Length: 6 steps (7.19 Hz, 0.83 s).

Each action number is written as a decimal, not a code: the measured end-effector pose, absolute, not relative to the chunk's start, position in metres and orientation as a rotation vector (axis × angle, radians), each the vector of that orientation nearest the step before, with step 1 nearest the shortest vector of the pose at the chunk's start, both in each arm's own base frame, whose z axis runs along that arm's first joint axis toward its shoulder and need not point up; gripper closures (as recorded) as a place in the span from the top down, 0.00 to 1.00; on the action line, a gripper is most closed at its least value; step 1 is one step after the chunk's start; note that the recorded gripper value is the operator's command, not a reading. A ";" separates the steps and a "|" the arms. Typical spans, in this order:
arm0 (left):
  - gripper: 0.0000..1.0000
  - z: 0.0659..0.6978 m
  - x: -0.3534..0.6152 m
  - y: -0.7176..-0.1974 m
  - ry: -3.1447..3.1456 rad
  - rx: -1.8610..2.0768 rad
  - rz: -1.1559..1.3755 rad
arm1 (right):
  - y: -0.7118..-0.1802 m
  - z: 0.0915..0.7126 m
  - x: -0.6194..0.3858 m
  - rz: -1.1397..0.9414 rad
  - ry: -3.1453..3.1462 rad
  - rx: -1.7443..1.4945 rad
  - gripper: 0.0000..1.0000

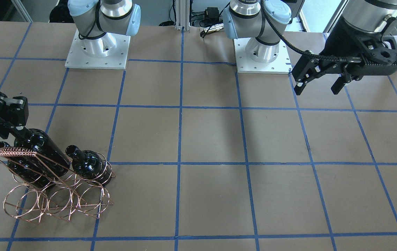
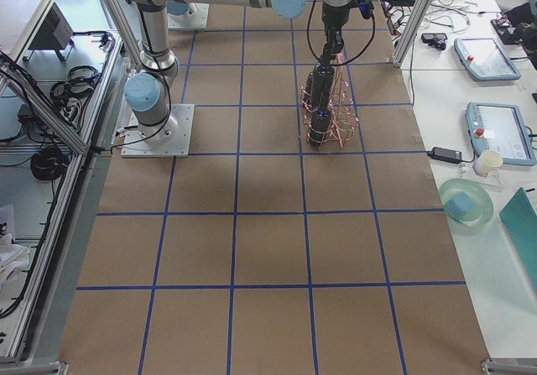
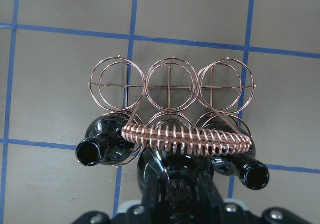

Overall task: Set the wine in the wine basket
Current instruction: 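Lower the bottle into the empty middle slot of the rack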

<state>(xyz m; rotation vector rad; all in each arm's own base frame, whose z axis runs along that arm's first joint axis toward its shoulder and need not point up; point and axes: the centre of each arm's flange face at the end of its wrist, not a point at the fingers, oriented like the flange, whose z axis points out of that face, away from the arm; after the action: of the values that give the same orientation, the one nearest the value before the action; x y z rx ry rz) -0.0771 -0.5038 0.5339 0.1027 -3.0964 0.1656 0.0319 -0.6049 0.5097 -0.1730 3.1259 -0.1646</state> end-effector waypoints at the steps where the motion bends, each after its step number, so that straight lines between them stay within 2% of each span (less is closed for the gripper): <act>1: 1.00 0.531 -0.085 -0.502 -3.096 0.082 0.155 | -0.605 0.508 0.032 -0.160 3.125 -0.173 0.11; 6: 1.00 0.528 -0.094 -0.501 -3.098 0.055 0.149 | -0.626 0.470 0.029 -0.100 3.119 -0.195 0.12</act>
<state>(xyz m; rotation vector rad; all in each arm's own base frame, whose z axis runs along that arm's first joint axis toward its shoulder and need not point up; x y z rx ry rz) -0.0937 -0.5006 0.5283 0.0553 -3.0980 0.1488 0.0288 -0.6264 0.4698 -0.1947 3.1189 -0.1001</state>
